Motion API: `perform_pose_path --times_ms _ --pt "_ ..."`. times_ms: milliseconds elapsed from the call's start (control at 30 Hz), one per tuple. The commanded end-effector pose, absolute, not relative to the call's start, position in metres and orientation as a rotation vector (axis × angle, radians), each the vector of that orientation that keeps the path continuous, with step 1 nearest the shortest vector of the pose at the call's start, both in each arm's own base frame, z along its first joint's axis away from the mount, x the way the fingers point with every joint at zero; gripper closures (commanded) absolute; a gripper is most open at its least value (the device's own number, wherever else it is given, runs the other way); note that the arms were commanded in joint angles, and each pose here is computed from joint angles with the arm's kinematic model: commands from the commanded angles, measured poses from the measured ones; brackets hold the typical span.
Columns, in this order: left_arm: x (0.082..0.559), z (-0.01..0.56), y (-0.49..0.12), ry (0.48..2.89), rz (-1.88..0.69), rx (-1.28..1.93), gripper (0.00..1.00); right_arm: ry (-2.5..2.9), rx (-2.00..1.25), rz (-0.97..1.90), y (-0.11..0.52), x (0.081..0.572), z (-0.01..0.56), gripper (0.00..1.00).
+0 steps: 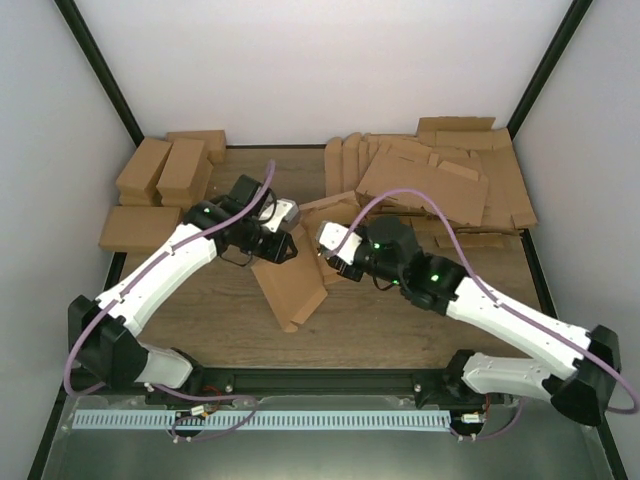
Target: Fold the paper box
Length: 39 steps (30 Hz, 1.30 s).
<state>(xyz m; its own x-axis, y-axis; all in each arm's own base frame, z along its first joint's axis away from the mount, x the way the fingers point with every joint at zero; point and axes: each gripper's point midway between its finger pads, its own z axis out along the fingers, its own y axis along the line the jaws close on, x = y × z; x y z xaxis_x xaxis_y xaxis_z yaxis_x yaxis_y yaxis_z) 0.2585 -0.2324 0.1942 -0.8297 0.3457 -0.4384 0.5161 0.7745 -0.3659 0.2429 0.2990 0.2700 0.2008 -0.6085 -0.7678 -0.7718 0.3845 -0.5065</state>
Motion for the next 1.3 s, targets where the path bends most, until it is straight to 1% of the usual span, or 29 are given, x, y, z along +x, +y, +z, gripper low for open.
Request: perform_pose_path --times_ms 0,67,100,133,200,333,400,433,533,667,767,867,1033,1100,1167,1267 --pt "0.251 0.212 -0.232 2.622 -0.71 0.707 0.75 1.631 -1.185 0.492 0.287 0.224 0.31 0.57" --pt "0.242 0.207 -0.233 2.663 -0.712 0.755 0.75 1.759 -1.145 0.587 0.278 0.238 0.315 0.52" --pt "0.24 0.206 -0.232 2.678 -0.697 0.766 0.76 1.798 -1.112 0.608 0.275 0.248 0.327 0.5" --pt "0.238 0.204 -0.233 2.687 -0.689 0.773 0.76 1.856 -1.106 0.633 0.274 0.254 0.322 0.49" --pt "0.233 0.202 -0.237 2.705 -0.688 0.797 0.76 1.907 -1.069 0.651 0.271 0.267 0.331 0.47" --pt "0.225 0.198 -0.243 2.739 -0.591 0.873 0.76 1.939 -0.927 0.717 0.251 0.294 0.351 0.43" --pt "0.221 0.196 -0.248 2.735 -0.515 0.93 0.73 2.021 -0.854 0.733 0.238 0.315 0.344 0.43" --pt "0.22 0.195 -0.25 2.726 -0.467 0.962 0.72 2.092 -0.824 0.739 0.232 0.326 0.331 0.43" --pt "0.221 0.192 -0.254 2.689 -0.318 1.061 0.72 2.215 -0.794 0.808 0.234 0.339 0.299 0.44" --pt "0.228 0.188 -0.257 2.633 -0.151 1.159 0.72 2.281 -0.751 0.907 0.233 0.338 0.271 0.46" --pt "0.231 0.189 -0.261 2.592 -0.108 1.224 0.72 2.32 -0.778 0.994 0.236 0.322 0.248 0.46" --pt "0.237 0.189 -0.263 2.578 -0.072 1.242 0.72 2.33 -0.797 1.062 0.238 0.308 0.237 0.46" --pt "0.251 0.189 -0.261 2.554 0.024 1.226 0.74 2.252 -0.813 1.183 0.242 0.285 0.25 0.46" --pt "0.256 0.193 -0.262 2.539 0.038 1.218 0.75 2.241 -0.813 1.223 0.242 0.278 0.254 0.5" --pt "0.258 0.198 -0.264 2.523 0.036 1.21 0.75 2.236 -0.813 1.247 0.242 0.271 0.255 0.51" --pt "0.259 0.204 -0.267 2.503 0.013 1.21 0.76 2.238 -0.782 1.232 0.239 0.269 0.256 0.48"
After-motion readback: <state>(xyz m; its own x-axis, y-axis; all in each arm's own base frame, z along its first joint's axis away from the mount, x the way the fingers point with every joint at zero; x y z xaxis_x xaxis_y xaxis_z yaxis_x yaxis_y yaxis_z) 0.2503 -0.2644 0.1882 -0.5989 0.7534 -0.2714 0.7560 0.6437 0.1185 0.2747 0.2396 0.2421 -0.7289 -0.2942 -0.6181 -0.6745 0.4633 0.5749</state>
